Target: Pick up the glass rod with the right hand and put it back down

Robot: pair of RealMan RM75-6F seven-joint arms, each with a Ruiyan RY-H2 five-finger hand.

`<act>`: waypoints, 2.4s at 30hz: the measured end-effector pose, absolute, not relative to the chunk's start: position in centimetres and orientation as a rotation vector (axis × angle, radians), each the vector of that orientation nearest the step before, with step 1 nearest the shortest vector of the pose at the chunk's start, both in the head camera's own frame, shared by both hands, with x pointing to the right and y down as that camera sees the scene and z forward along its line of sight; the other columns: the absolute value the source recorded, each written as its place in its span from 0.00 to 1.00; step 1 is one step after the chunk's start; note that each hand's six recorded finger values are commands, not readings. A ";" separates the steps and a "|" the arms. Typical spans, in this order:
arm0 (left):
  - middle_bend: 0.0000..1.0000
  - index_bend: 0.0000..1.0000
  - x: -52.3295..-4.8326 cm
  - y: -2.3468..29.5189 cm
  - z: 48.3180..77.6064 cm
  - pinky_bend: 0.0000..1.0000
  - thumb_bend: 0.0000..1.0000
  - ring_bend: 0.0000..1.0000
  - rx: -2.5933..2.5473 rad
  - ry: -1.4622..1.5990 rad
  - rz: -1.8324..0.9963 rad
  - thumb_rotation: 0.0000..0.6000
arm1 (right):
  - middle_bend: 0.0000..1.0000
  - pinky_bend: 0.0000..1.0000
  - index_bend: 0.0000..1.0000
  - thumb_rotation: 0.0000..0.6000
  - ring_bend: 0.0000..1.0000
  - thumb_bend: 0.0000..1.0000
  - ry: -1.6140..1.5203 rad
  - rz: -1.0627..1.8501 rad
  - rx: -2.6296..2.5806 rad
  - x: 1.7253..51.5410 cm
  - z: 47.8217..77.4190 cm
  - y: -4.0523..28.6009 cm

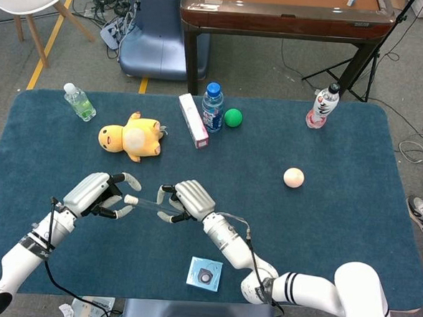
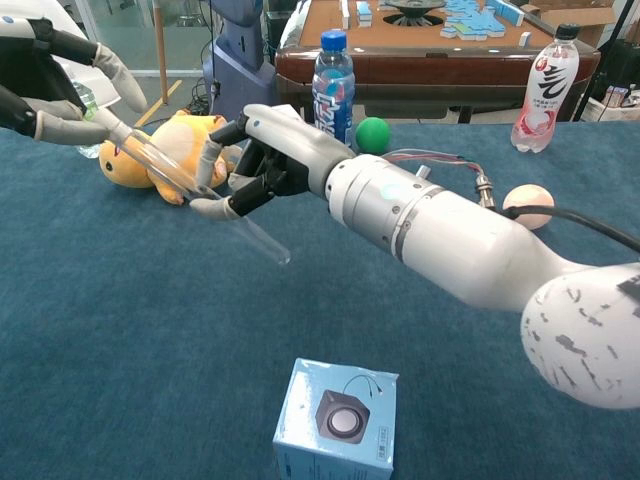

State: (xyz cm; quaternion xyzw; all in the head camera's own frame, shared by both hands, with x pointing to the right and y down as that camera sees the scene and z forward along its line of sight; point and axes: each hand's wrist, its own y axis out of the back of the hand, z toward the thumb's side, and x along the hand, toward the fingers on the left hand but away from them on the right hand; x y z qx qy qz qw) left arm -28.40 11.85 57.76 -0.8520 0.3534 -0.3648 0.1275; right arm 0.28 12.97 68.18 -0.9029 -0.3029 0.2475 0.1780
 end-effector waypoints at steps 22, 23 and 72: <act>0.94 0.27 -34.2 12.1 58.6 0.97 0.29 0.98 -2.247 0.978 -1.239 1.00 | 1.00 1.00 0.71 1.00 1.00 0.53 -0.613 1.010 -2.232 8.8 69.3 9.3; 0.93 0.27 -34.6 12.2 58.7 0.97 0.29 0.97 -2.228 0.979 -1.249 1.00 | 1.00 1.00 0.71 1.00 1.00 0.53 -0.600 1.029 -2.213 9.4 69.4 9.1; 0.87 0.24 -39.9 16.0 60.4 0.90 0.29 0.89 -1.916 0.971 -1.410 1.00 | 1.00 1.00 0.36 1.00 1.00 0.52 -0.469 1.245 -2.085 12.9 75.9 11.3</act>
